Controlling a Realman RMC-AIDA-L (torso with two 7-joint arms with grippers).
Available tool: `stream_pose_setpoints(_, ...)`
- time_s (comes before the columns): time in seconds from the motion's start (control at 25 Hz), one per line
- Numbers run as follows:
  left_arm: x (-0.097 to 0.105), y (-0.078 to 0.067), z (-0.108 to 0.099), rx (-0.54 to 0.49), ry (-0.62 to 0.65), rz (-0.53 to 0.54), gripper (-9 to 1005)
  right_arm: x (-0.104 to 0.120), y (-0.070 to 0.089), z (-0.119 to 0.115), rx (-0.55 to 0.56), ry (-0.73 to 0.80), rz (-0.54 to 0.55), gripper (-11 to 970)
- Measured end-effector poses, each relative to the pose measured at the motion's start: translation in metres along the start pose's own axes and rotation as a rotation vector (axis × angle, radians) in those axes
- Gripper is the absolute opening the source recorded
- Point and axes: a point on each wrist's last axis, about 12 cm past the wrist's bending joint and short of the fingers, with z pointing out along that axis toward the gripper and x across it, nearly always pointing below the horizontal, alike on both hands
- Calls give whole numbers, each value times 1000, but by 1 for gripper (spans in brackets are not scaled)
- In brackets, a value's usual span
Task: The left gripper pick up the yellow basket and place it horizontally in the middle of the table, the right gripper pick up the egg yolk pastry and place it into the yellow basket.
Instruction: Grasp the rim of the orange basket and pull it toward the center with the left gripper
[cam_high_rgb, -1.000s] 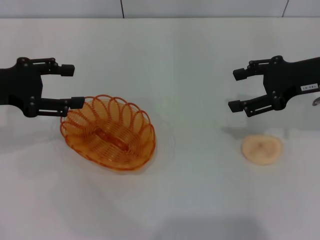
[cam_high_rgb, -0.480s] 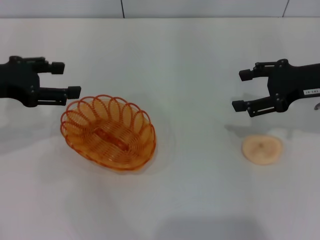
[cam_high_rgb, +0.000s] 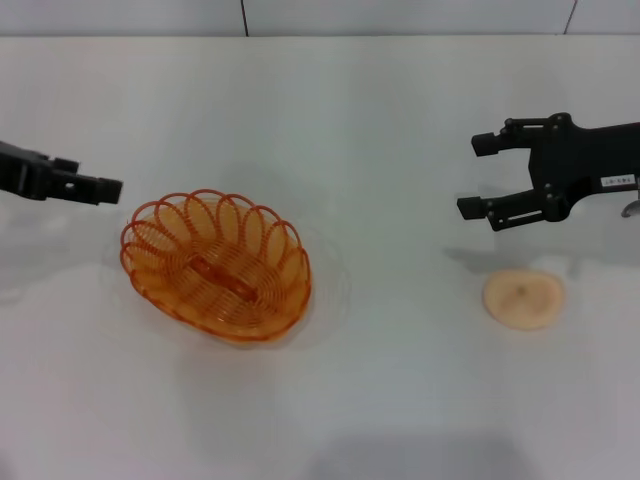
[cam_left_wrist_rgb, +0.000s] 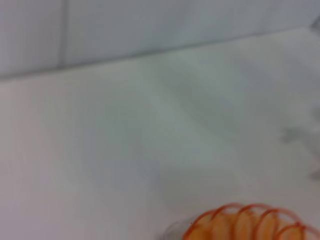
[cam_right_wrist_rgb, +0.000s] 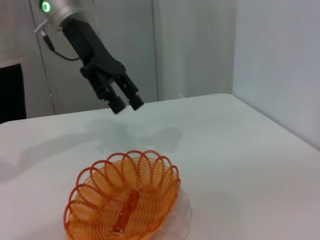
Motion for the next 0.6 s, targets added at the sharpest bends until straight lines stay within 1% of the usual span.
stream_pose_setpoints(0.12,-5,7,2,-33,57,-6,710,-1,1,3,-4,-3,-5,857)
stream_pose_setpoints(0.28,-12,12,12,-80,123,21,702,-2,3,8,-11,-10,-9,856)
stream_pose_setpoints(0.4,-15,15,29,-88,153,48,696,-4,3,9,-14,-12,-13,856)
stream_pose_setpoints(0.6,-19,13,57,-62,176,89,687,-5,3,12,-18,-15,-14,856)
